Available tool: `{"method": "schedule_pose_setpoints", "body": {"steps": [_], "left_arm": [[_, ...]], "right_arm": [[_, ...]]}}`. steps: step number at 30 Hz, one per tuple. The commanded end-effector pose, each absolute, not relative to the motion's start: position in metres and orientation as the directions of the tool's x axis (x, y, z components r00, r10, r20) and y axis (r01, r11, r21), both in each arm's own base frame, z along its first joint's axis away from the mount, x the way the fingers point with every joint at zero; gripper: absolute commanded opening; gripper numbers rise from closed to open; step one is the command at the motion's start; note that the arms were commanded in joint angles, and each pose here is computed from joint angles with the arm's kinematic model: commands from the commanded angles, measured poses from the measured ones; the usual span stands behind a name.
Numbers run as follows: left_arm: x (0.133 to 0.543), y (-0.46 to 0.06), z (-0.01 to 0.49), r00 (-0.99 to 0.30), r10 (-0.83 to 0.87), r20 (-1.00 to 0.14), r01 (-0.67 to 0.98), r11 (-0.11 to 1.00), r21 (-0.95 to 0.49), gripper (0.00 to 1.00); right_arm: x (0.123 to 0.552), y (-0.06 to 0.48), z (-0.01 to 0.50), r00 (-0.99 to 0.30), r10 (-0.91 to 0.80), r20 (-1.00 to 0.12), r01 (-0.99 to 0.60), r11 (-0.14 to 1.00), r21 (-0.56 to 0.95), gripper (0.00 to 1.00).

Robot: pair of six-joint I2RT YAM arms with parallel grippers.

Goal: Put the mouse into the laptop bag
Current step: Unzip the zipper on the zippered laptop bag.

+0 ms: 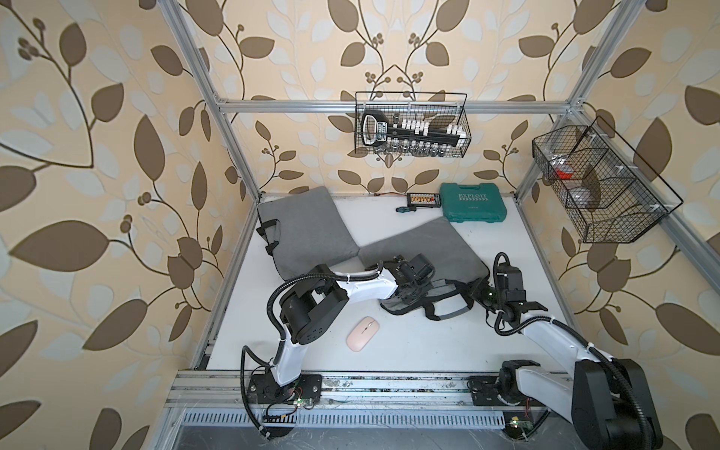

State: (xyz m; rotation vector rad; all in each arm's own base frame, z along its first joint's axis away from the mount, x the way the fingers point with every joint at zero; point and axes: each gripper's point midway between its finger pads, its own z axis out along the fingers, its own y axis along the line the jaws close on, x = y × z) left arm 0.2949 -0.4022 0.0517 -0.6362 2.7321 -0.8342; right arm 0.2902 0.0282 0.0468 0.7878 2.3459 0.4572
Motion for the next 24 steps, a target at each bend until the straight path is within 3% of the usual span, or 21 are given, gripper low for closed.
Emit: {"method": "schedule_pose_setpoints", "body": {"steps": [1, 17, 24], "left_arm": [[0.306, -0.376, 0.035, -0.869, -0.481, -0.117, -0.371, 0.79, -0.489, 0.0], [0.306, -0.379, 0.037, -0.869, -0.482, -0.111, -0.37, 0.782, -0.502, 0.0], [0.306, -0.377, 0.039, -0.867, -0.484, -0.114, -0.369, 0.781, -0.504, 0.0]], "right_arm": [[0.303, 0.034, 0.054, -0.637, 0.6, -0.484, 0.389, 0.792, 0.469, 0.41], [0.293, 0.038, 0.039, -0.663, 0.601, -0.446, 0.442, 0.795, 0.416, 0.22], [0.285, 0.04, 0.036, -0.671, 0.604, -0.431, 0.455, 0.794, 0.403, 0.21]]}}
